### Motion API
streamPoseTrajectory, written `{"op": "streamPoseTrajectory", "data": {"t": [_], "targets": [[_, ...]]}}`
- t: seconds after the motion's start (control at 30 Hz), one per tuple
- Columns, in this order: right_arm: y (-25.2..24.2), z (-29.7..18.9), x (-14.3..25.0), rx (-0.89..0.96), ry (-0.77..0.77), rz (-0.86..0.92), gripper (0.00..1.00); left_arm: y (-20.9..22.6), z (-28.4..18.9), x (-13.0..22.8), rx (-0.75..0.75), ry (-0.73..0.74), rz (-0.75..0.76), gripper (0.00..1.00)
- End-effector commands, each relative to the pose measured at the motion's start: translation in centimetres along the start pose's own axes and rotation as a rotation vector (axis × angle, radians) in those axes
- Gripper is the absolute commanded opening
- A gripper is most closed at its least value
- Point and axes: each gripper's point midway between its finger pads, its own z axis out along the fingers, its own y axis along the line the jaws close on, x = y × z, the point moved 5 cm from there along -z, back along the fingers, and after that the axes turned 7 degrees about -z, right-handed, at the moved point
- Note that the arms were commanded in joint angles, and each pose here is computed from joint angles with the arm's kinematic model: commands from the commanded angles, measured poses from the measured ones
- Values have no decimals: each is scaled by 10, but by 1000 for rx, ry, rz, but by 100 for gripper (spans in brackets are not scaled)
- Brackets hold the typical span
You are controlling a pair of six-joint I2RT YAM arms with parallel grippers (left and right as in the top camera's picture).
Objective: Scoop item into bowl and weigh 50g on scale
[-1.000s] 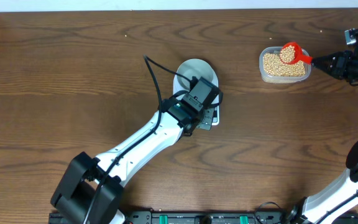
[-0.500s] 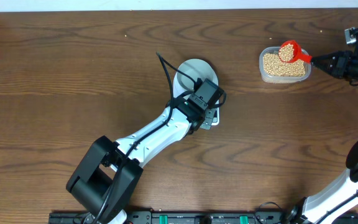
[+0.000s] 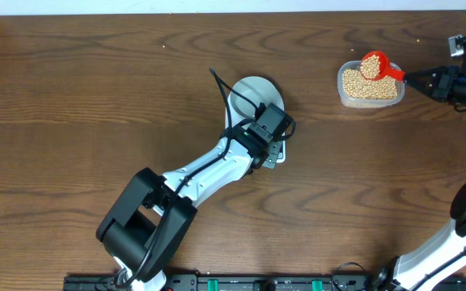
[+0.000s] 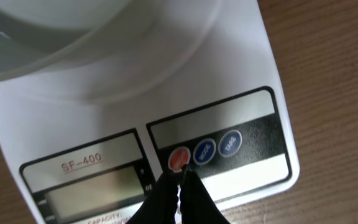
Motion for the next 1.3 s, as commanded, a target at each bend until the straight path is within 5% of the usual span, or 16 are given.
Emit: {"op": "streamPoseTrajectory", "data": {"t": [0.0, 1.27], "targets": [[7, -3, -3, -39, -24, -29, 1, -1, 1, -6, -10, -19, 20, 7], [8, -3, -2, -42, -20, -19, 1, 6, 26, 0, -83, -5, 27, 7]]}}
